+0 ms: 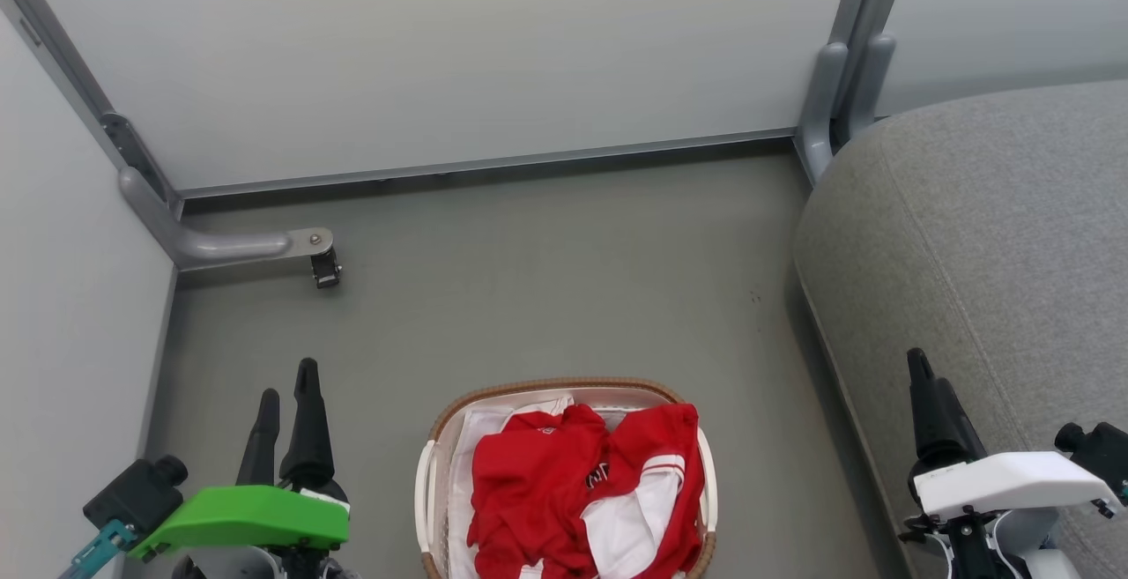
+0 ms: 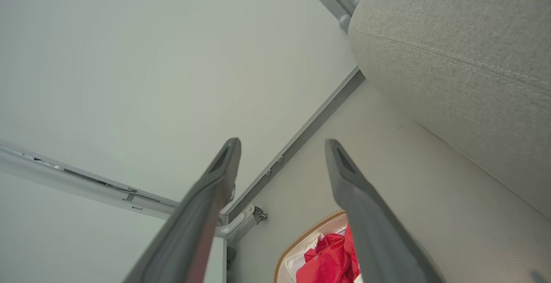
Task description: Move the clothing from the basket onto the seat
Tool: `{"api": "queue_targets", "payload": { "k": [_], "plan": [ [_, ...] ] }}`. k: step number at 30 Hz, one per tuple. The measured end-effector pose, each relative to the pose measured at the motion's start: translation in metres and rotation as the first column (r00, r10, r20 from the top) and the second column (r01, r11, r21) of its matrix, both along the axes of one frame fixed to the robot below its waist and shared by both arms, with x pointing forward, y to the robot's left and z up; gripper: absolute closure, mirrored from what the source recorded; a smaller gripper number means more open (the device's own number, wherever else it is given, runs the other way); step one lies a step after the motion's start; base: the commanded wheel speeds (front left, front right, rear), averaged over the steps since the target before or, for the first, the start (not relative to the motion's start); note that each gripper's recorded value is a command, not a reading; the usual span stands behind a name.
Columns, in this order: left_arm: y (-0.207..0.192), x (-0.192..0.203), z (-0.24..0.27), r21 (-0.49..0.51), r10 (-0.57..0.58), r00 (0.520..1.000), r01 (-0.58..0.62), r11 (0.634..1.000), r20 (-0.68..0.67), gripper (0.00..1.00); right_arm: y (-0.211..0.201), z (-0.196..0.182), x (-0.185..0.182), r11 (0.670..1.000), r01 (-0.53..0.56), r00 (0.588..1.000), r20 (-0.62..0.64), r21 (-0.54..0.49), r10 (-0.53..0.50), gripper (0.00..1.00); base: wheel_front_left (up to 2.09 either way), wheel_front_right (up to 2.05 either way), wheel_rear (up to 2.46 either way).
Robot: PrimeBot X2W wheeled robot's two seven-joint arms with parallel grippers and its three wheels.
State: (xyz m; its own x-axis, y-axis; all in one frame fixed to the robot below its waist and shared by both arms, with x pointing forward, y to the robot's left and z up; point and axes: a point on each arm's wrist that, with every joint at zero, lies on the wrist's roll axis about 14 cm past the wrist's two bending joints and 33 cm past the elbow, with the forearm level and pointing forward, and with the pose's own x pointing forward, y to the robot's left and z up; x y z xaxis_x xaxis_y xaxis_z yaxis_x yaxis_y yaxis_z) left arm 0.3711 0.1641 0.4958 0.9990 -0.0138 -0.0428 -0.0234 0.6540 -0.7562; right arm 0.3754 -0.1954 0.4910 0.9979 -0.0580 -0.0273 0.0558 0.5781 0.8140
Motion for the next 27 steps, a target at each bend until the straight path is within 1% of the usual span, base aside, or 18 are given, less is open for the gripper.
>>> {"api": "queue_targets", "payload": {
  "k": [7, 14, 19, 27],
  "plan": [
    [-0.004, -0.003, -0.003, 0.112, -0.006, 1.0, 0.007, 0.994, -0.003, 0.0, 0.002, 0.0, -0.001, 0.995, -0.009, 1.0, 0.003, -0.099, 0.009, 0.0, 0.0, 0.0, 0.0],
    [-0.007, -0.004, -0.002, 0.2, -0.01, 1.0, 0.008, 0.98, 0.006, 0.0, 0.01, 0.0, -0.001, 0.977, -0.036, 0.999, 0.005, -0.209, 0.038, 0.0, 0.0, 0.0, 0.0],
    [-0.009, -0.006, 0.0, 0.255, -0.014, 1.0, 0.009, 0.967, 0.018, 0.0, 0.014, 0.003, -0.001, 0.953, -0.051, 0.998, 0.011, -0.297, 0.057, 0.0, 0.0, 0.0, 0.0],
    [-0.013, -0.01, -0.001, 0.328, -0.024, 0.999, 0.015, 0.945, 0.025, 0.0, 0.018, 0.007, -0.001, 0.915, -0.059, 0.997, 0.026, -0.399, 0.075, 0.0, 0.0, 0.0, 0.0]
  ]
}}
